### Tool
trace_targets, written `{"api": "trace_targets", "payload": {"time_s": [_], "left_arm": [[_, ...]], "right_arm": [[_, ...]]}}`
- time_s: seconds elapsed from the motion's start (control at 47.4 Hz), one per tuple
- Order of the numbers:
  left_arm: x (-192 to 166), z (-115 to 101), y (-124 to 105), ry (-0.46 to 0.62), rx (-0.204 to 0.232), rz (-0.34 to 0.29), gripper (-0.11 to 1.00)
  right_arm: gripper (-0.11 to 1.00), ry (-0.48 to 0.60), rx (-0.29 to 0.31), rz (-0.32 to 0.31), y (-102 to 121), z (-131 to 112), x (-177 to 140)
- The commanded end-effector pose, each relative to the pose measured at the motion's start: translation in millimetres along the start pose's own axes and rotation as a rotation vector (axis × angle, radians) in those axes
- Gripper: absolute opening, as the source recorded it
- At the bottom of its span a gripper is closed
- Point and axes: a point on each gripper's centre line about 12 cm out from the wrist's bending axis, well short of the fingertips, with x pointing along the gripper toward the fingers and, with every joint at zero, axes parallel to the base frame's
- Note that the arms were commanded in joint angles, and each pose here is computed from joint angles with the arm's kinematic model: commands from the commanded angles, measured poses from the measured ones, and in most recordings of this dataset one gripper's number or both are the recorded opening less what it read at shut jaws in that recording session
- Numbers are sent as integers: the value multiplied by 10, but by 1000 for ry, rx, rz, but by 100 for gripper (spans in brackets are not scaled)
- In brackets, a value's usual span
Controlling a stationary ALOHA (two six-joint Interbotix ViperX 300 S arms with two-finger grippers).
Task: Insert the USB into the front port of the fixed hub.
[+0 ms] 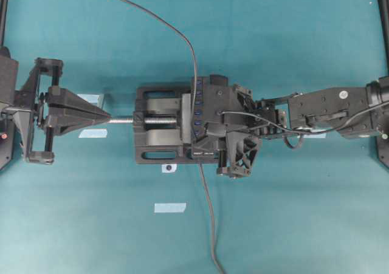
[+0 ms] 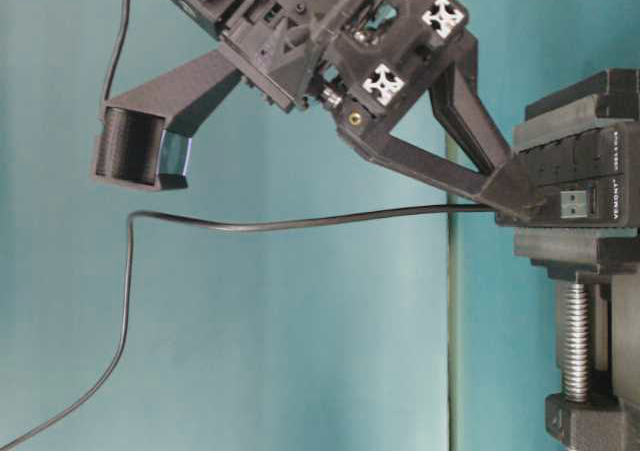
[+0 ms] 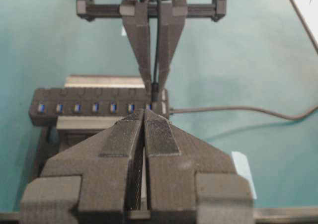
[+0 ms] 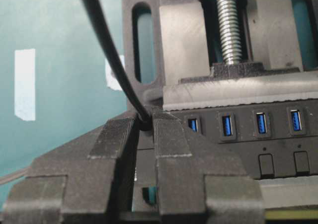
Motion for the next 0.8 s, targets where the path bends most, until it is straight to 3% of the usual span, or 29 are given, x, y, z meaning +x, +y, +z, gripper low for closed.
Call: {"api": "trace_targets", "payload": {"time_s": [0.0,0.465,0.781], "left_arm": [[4,57,-6,-21,-1,-3,0],[3,44,-6,-18,-4,-3,0],[1,25,-1,-14,-31,-1,0]], "right_arm": [[5,-32,11,5,13,82,-43],[5,-26,14,-7,-45,79,-38],[5,-22,14,-11,-65,67,-37]]}}
